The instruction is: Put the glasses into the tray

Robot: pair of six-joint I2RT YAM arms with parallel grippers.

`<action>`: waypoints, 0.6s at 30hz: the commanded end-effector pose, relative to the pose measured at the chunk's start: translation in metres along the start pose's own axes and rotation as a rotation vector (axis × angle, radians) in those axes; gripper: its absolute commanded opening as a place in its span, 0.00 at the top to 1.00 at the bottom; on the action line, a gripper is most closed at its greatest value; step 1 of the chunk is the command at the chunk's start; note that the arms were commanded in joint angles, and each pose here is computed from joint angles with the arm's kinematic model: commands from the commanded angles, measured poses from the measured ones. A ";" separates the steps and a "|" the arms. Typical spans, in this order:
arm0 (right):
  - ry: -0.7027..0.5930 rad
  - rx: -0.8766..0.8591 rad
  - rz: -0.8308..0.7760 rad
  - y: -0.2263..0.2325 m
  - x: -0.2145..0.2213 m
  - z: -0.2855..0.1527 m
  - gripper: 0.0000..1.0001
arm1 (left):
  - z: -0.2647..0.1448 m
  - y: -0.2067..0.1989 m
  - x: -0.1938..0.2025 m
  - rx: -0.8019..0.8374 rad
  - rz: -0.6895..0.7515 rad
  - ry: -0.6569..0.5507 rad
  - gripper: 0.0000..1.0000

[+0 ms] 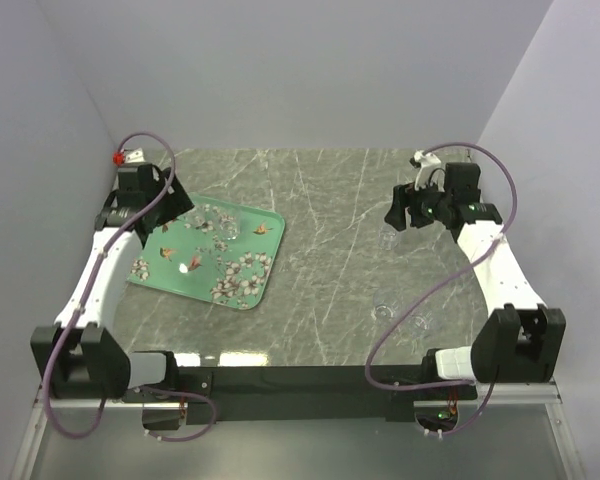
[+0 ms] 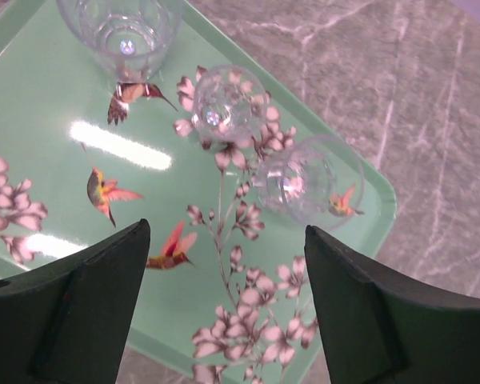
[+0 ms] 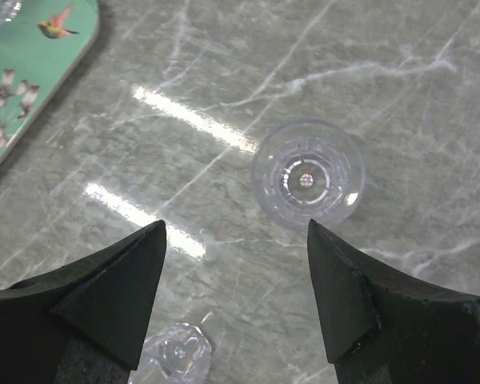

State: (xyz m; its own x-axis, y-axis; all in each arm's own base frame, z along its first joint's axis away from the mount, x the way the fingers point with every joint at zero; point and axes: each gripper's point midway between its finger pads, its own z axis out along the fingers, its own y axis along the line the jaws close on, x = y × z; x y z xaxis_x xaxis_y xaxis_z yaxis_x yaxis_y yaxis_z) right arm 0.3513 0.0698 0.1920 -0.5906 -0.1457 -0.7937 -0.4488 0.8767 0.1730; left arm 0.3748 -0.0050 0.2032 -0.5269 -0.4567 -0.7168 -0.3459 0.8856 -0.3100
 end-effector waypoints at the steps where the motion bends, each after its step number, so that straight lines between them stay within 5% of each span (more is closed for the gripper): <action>1: 0.042 0.078 0.023 -0.019 -0.008 0.002 0.23 | -0.030 -0.008 -0.005 0.085 0.018 -0.061 0.16; 8: 0.200 0.107 0.133 -0.040 0.009 0.029 0.30 | -0.068 0.003 0.003 0.114 -0.008 -0.161 0.05; 18: 0.297 0.174 0.196 -0.065 0.029 0.050 0.42 | -0.096 0.021 0.030 0.126 -0.052 -0.199 0.03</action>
State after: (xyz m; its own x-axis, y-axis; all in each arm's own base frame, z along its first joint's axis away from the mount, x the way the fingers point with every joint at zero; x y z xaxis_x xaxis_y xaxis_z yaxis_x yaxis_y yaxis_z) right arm 0.3865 0.0425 0.1165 -0.8427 -0.0921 -0.5304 -0.2405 0.9458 0.2180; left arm 0.2846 -0.0089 0.2351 -0.3627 -0.4688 -0.8054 -0.2573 0.8810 -0.3970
